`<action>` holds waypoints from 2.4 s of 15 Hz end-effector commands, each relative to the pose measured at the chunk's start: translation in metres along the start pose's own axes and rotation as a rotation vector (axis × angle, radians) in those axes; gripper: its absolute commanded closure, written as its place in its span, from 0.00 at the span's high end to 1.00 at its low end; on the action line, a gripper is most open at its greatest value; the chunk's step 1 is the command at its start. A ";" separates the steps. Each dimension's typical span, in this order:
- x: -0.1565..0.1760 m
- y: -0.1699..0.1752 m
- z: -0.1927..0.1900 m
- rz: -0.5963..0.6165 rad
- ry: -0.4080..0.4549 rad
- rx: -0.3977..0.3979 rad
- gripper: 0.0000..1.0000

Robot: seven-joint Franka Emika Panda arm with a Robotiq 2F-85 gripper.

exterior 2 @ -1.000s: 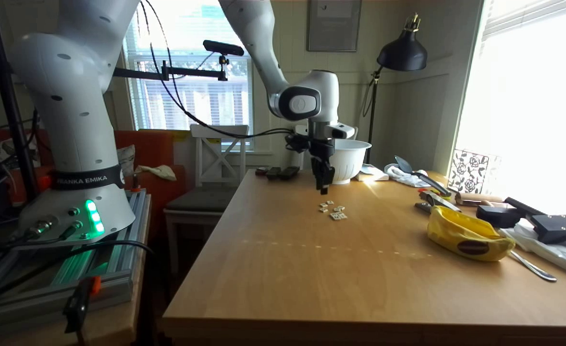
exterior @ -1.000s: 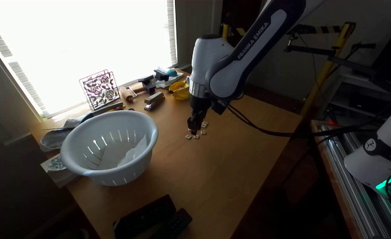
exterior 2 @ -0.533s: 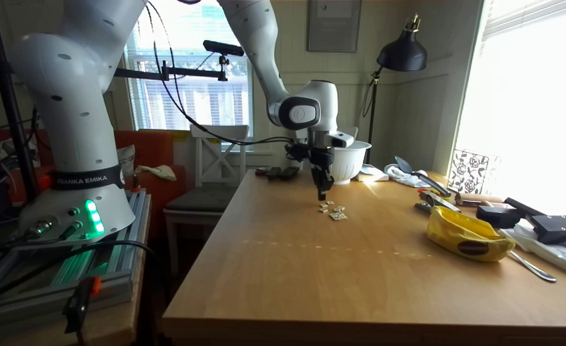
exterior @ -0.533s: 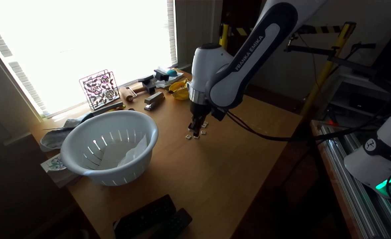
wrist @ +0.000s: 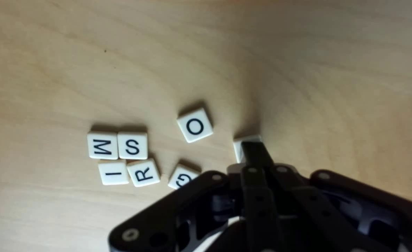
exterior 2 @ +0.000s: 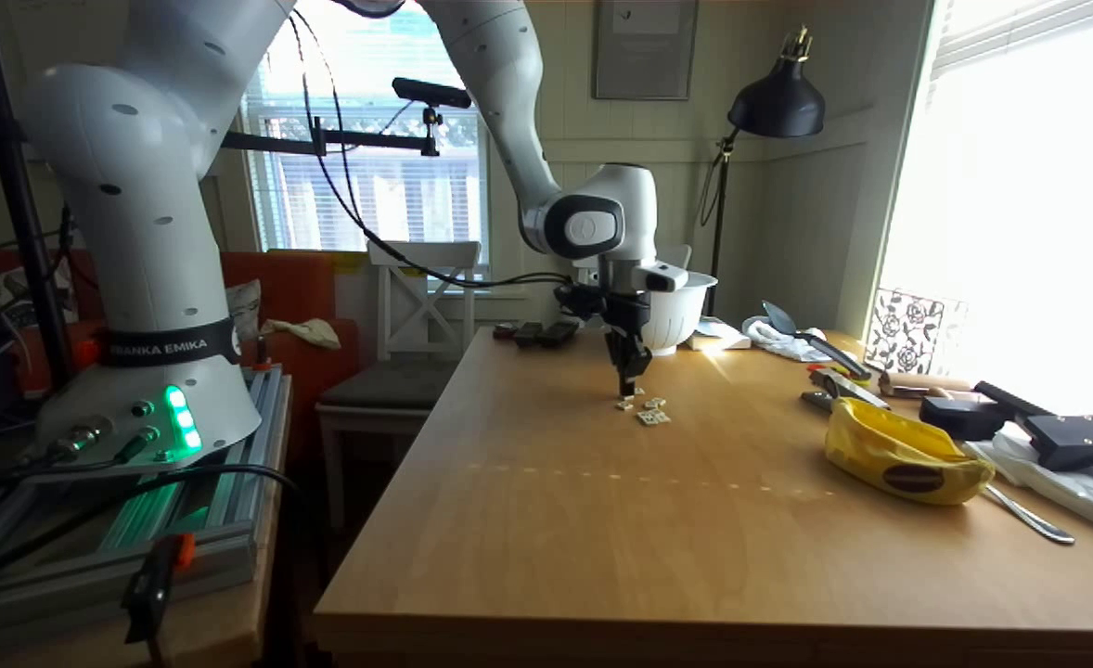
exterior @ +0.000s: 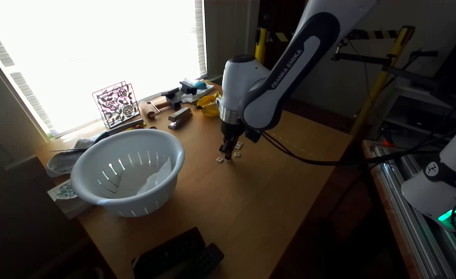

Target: Align three letters in a straight line

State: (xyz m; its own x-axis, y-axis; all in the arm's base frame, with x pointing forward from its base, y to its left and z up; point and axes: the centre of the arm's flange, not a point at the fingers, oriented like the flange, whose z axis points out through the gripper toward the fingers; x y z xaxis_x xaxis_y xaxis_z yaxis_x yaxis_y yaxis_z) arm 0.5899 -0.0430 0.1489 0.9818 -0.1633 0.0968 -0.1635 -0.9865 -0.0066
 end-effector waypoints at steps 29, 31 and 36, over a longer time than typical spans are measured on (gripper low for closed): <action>-0.025 -0.001 0.008 0.330 -0.149 0.030 0.00; -0.027 0.000 0.000 0.351 -0.141 0.043 0.00; -0.033 0.001 -0.023 0.379 -0.111 0.072 0.00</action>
State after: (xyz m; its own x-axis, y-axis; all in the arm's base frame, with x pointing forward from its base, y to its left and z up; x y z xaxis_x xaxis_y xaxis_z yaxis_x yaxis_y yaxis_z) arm 0.5706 -0.0404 0.1503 0.8743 -0.4834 -0.0441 -0.4853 -0.8726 -0.0557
